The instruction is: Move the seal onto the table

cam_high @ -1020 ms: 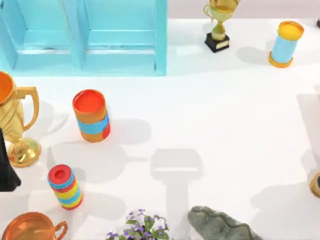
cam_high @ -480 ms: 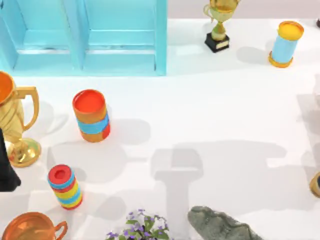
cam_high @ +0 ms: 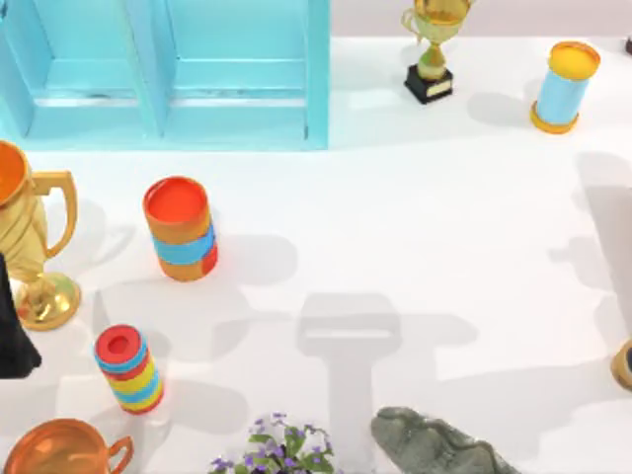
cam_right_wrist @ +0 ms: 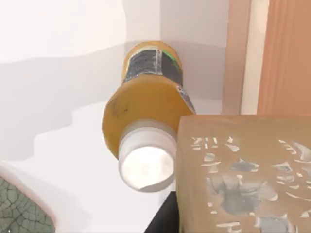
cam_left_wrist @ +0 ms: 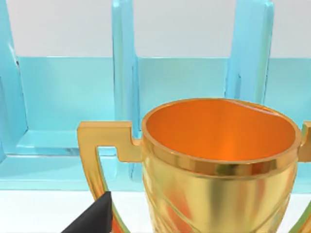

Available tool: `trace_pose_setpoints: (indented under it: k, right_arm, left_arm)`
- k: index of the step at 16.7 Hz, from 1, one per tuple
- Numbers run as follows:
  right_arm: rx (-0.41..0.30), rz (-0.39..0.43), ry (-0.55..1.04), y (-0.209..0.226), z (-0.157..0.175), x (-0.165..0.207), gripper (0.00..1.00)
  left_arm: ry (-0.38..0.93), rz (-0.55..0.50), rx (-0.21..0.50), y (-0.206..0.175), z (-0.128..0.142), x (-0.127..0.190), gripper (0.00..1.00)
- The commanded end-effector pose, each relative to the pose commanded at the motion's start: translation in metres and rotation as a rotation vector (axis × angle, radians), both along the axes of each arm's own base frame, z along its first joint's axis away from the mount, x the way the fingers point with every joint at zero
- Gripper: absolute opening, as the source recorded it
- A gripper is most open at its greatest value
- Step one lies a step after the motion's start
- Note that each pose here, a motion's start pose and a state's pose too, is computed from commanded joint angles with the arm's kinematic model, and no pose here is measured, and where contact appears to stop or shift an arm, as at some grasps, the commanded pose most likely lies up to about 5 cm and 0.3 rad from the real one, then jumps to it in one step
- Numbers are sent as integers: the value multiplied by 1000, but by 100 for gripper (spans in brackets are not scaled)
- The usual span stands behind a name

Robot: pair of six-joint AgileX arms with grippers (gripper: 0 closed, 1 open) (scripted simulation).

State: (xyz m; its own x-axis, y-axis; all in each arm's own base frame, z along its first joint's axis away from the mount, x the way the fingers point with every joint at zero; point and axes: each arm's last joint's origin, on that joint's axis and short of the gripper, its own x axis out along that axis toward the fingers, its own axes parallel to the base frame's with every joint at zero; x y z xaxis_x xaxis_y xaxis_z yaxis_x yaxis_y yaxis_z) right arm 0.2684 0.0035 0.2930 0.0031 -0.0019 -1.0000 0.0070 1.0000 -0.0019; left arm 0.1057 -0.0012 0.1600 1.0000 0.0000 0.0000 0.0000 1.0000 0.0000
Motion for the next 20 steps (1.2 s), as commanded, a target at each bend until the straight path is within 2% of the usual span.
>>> trace_pose_setpoints:
  k: [3,6,10,13,16,20]
  right_arm:
    - [1,-8,-16,-1,3,1,0]
    - [-6,-15,-107,1,23,11,0]
    - [4,-12,-305,16,66,42,0]
    - [35,-8,-404,39,81,71,0]
    - [70,-4,-419,72,72,103,0]
    - [86,-2,-290,130,11,138,0]
  left_arm:
    - [0,0,0,0,0,0,100]
    - [0,0,0,0,0,0,100]
    - [0,0,0,0,0,0,100]
    - [0,0,0,0,0,0,100]
    - [0,0,0,0,0,0,100]
    - [0,0,0,0,0,0,100]
